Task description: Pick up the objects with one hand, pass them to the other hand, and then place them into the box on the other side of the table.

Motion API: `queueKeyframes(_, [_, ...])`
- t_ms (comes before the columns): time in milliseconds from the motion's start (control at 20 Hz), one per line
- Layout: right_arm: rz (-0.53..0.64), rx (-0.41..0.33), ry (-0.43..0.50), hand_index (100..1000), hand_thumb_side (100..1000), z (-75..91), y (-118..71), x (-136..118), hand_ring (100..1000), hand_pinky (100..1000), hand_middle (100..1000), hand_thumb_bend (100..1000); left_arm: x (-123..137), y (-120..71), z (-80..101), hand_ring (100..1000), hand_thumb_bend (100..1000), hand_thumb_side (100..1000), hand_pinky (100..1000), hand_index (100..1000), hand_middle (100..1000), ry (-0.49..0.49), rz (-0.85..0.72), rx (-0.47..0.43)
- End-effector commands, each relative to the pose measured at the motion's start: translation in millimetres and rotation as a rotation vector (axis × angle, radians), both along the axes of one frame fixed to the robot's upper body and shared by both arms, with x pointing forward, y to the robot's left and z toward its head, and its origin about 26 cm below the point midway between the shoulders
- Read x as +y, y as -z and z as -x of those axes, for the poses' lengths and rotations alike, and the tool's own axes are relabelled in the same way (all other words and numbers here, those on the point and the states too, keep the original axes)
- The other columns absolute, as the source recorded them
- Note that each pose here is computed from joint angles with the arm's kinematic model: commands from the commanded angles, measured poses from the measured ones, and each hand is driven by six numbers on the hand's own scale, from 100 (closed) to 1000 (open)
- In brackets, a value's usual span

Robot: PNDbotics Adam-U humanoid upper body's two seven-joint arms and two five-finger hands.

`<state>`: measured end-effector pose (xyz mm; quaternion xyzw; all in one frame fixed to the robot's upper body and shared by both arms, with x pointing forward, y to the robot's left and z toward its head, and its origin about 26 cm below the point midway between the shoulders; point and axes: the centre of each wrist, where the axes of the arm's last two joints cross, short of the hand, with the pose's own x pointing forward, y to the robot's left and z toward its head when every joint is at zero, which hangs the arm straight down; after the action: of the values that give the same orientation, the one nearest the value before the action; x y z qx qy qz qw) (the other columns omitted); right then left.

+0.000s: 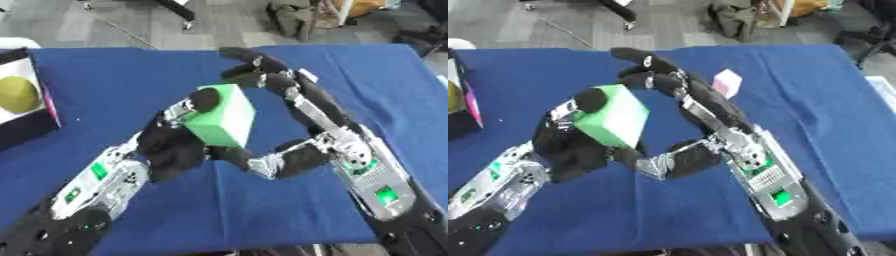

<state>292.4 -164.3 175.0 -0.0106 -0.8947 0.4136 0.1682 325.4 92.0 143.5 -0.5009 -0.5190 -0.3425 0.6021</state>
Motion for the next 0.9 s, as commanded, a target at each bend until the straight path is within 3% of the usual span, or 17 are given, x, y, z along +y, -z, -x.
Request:
queueKeyframes(50, [-0.016,-0.053,-0.008,927,379,4.7,-11.8,5.5,845,773,994,377,3.0,-2.9,-2.9,582,361,621,698,419,323,-0.011,-0.012,-0.012])
queueKeyframes(900, [-0.065,-0.066,0.151,967,346,4.5,-14.3,8.8,810,734,965,349,3.1,-4.0,-2.8,581,360,622,698,418,323,-0.010,-0.007,-0.013])
